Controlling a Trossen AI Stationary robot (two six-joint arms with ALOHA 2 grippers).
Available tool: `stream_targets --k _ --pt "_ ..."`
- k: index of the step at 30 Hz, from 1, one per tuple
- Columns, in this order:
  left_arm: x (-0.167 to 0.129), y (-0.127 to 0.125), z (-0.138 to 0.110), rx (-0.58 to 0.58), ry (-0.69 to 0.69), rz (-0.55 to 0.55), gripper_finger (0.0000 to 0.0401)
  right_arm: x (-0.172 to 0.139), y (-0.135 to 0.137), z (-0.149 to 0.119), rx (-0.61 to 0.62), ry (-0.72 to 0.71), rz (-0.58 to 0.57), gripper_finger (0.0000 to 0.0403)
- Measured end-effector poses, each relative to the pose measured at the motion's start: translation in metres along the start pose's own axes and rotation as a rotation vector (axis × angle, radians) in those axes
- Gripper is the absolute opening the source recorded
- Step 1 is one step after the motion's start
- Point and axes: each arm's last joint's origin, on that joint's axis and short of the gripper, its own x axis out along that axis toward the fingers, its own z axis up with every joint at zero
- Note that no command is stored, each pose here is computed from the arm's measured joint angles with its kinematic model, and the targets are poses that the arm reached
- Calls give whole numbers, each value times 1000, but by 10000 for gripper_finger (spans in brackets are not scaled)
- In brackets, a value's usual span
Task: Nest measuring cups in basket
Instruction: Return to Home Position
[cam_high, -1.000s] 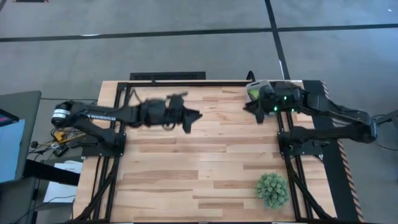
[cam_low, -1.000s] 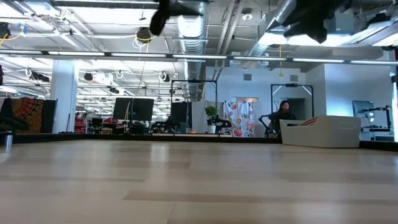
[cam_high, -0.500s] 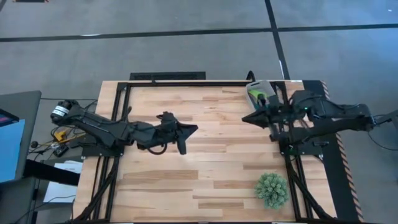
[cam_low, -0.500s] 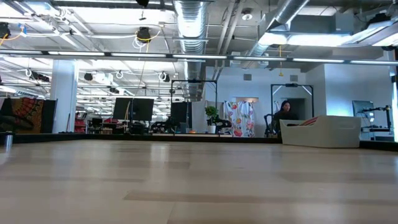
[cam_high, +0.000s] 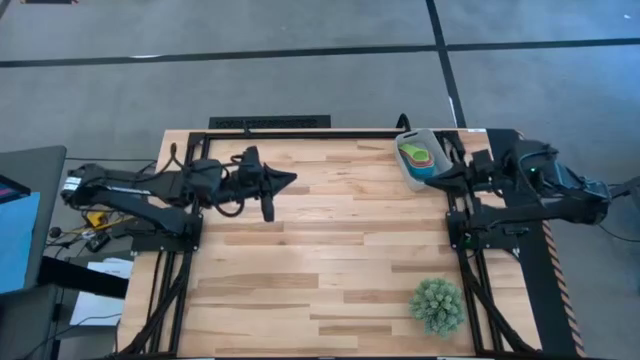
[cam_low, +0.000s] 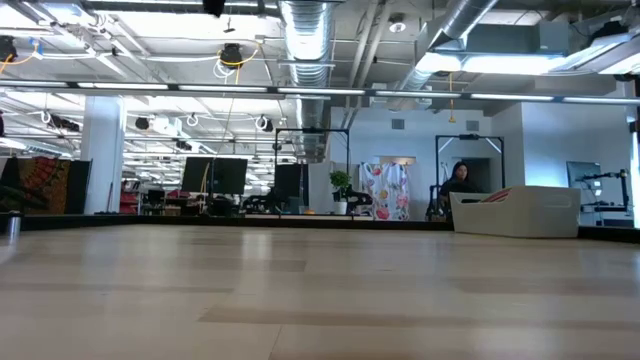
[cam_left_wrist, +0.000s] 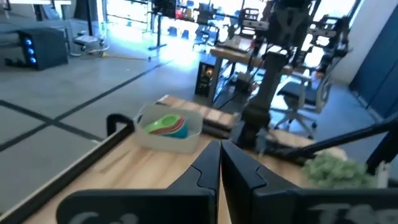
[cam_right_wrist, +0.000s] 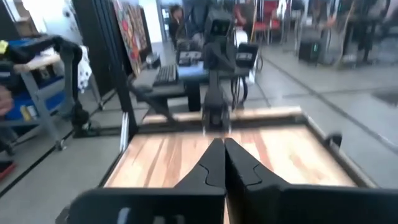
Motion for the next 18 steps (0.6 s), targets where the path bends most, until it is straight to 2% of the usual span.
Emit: stream_targets --k 5,10,15,18 --pt "-14 20 -26 31 35 17 0 -23 1 -11 46 74 -17 6" --pt "-42 38 -53 41 17 9 0 -36 1 -15 34 14 -64 5" --pt "-71 52 -70 58 -14 -75 0 -32 0 -31 19 -61 -57 5" --pt "-83 58 -78 14 -44 -78 0 -24 -2 -46 -1 -80 -52 4"
